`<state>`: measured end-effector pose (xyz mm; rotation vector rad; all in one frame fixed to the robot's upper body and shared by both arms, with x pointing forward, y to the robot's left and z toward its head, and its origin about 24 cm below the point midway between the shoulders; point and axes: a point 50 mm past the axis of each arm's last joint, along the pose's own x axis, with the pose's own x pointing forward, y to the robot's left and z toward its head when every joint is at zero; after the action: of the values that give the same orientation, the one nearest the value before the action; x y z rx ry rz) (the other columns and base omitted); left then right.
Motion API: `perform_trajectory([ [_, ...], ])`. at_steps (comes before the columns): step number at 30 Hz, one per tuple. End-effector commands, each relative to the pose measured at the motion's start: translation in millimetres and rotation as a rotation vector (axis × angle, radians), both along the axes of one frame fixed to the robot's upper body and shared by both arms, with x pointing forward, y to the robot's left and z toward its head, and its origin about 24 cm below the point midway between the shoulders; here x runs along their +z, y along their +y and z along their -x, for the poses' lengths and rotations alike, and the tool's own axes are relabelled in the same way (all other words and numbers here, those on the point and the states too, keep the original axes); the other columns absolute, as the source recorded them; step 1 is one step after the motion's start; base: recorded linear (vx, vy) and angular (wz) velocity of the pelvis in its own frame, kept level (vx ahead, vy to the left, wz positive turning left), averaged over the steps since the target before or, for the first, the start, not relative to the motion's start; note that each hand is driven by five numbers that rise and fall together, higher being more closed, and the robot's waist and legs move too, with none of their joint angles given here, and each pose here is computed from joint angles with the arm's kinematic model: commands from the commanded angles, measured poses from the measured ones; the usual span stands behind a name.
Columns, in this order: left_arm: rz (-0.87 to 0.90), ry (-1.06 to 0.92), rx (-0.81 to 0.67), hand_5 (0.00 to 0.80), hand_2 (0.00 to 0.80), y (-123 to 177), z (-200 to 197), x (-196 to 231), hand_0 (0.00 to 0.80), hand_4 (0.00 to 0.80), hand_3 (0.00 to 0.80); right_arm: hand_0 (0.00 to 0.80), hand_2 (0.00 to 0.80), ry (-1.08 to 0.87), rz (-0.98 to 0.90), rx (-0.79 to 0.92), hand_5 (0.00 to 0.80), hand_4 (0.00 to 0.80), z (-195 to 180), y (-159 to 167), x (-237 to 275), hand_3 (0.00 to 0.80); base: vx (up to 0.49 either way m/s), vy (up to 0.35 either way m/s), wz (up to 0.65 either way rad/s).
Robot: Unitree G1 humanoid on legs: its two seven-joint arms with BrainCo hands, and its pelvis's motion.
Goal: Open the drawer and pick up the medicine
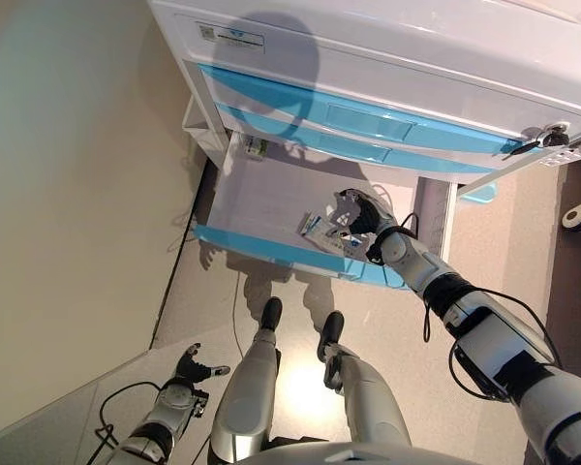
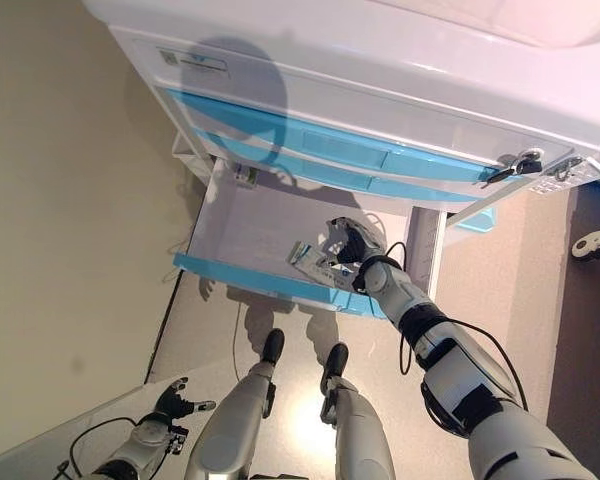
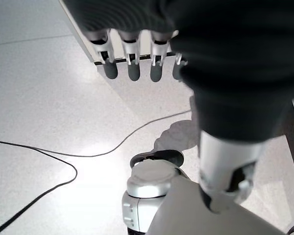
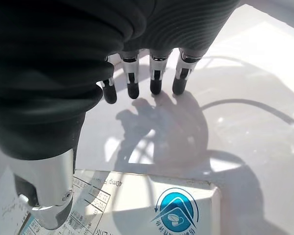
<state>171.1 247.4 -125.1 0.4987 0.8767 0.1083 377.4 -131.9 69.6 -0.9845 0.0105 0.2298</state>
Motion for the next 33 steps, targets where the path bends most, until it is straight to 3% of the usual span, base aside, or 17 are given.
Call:
perform_trajectory([
  [1, -0.013, 0.028, 0.027, 0.0, 0.0, 6.4, 7.5, -2.7, 0.0, 0.0, 0.0, 0.0, 0.0, 0.041, 0.004, 0.165, 0.0, 0.0, 6.6, 37.7, -1.2, 0.0, 0.0, 0.0, 0.0],
  [22, -0.018, 0.012, 0.062, 0.0, 0.0, 12.8, -1.4, 2.6, 0.0, 0.0, 0.0, 0.0, 0.0, 0.006, -0.014, 0.518, 0.0, 0.0, 37.7, 103.0, 18.7, 0.0, -0.002, -0.003, 0.01],
  [33, -0.021, -0.038, 0.056, 0.0, 0.0, 10.0, -14.9, 9.2, 0.0, 0.0, 0.0, 0.0, 0.0, -0.119, 0.15, 0.629, 0.0, 0.0, 53.6, 104.4, 29.1, 0.0, -0.008, -0.009, 0.07],
])
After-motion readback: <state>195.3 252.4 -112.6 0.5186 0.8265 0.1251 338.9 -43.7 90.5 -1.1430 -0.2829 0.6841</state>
